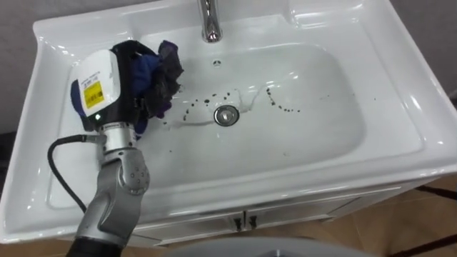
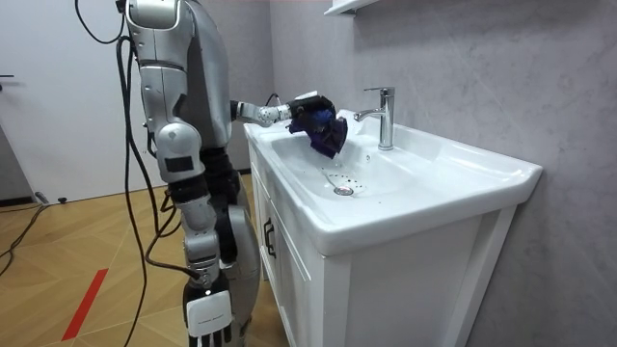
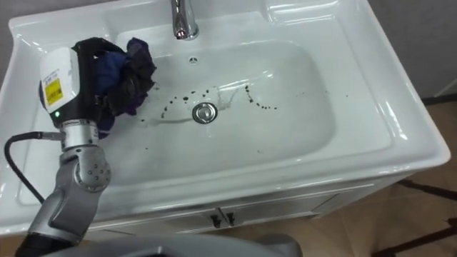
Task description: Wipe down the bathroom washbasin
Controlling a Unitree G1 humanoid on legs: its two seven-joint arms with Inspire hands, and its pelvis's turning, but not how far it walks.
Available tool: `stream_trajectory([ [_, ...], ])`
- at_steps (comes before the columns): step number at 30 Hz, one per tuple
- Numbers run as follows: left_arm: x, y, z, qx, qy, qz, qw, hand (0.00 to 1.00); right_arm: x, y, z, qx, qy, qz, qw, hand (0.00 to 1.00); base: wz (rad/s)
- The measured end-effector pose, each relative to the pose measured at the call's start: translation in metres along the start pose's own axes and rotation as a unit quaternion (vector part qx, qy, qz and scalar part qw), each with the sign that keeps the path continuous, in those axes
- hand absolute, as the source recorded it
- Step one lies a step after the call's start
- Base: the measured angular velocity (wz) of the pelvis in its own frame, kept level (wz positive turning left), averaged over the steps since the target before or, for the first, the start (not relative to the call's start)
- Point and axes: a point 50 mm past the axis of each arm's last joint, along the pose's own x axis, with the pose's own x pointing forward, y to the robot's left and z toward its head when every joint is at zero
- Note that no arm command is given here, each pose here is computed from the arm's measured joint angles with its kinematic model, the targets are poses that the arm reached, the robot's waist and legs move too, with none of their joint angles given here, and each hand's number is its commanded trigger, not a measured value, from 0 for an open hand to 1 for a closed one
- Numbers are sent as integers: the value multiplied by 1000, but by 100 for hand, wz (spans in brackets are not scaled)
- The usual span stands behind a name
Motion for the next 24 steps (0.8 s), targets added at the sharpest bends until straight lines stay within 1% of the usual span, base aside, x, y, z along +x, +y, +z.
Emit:
stream_trajectory([
  [6,-6,-15,-14,35,27,-65,997,100,-1,-1,6,-15,-10,-4,1000,0,0],
  [8,-8,-19,-18,57,30,-84,994,100,-1,-1,7,-15,-12,-5,1000,0,0],
  [12,-12,-25,-23,67,38,-101,992,100,-1,-1,9,-16,-19,-6,1000,0,0],
  [17,-24,-40,-37,86,63,-143,984,100,-2,-2,13,-15,-32,-9,999,0,-1],
  [20,-28,-45,-40,90,66,-158,981,100,-2,-3,15,-13,-36,-10,999,0,0],
  [24,-27,-47,-43,92,74,-168,979,100,-2,-3,13,-11,-36,-8,999,0,-7],
])
